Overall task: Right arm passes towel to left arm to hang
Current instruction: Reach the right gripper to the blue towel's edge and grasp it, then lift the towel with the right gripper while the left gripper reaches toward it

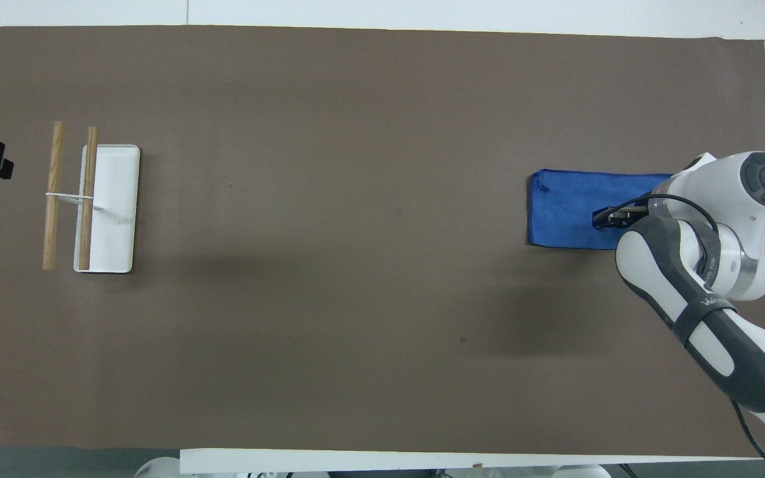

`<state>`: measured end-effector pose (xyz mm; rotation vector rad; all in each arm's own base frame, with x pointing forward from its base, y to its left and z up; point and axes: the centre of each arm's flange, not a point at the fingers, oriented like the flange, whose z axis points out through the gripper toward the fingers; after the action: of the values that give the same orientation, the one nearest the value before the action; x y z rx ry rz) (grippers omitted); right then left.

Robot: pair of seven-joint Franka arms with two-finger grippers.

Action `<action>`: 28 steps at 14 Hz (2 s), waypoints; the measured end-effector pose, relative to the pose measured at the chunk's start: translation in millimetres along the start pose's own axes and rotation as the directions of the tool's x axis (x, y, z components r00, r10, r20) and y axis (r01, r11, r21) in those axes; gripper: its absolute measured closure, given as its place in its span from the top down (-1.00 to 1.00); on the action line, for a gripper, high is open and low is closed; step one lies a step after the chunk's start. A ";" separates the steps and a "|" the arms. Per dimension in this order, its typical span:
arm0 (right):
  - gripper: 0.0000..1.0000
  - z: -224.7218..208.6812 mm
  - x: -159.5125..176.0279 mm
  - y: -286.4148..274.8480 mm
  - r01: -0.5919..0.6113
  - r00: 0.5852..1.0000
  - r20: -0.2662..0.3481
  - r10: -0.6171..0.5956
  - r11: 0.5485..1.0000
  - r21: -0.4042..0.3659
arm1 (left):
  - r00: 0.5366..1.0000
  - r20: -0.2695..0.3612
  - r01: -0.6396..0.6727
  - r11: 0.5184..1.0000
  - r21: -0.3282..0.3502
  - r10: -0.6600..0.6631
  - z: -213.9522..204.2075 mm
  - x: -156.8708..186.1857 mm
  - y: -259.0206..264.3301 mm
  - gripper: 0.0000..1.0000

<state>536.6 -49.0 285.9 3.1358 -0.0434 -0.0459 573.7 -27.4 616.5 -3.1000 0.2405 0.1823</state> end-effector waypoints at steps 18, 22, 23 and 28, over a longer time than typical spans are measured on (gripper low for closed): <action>-0.82 -151.6 32.0 -142.9 -0.288 0.948 0.243 0.205 0.876 0.388 | 0.972 -0.011 0.233 0.973 0.003 -0.233 3.3 0.6 25.2 1.00; -0.82 -164.9 15.4 -264.8 -0.532 0.841 0.394 0.371 0.701 0.475 | 0.867 -0.089 0.488 0.871 -0.051 -0.491 25.2 -2.0 148.6 1.00; -0.82 -168.3 9.0 -289.9 -0.577 0.812 0.431 0.394 0.656 0.486 | 0.821 -0.098 0.557 0.827 -0.079 -0.563 31.0 -6.8 180.8 1.00; -0.82 -176.5 -0.3 -321.7 -0.768 0.634 0.633 0.444 0.462 0.444 | 0.484 -0.052 0.856 0.485 -0.178 -0.873 78.7 -23.6 297.0 0.99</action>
<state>550.4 273.4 460.5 3.4096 -1.5999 -0.9432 495.4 -314.3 535.9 -2.8741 -1.3989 -0.0596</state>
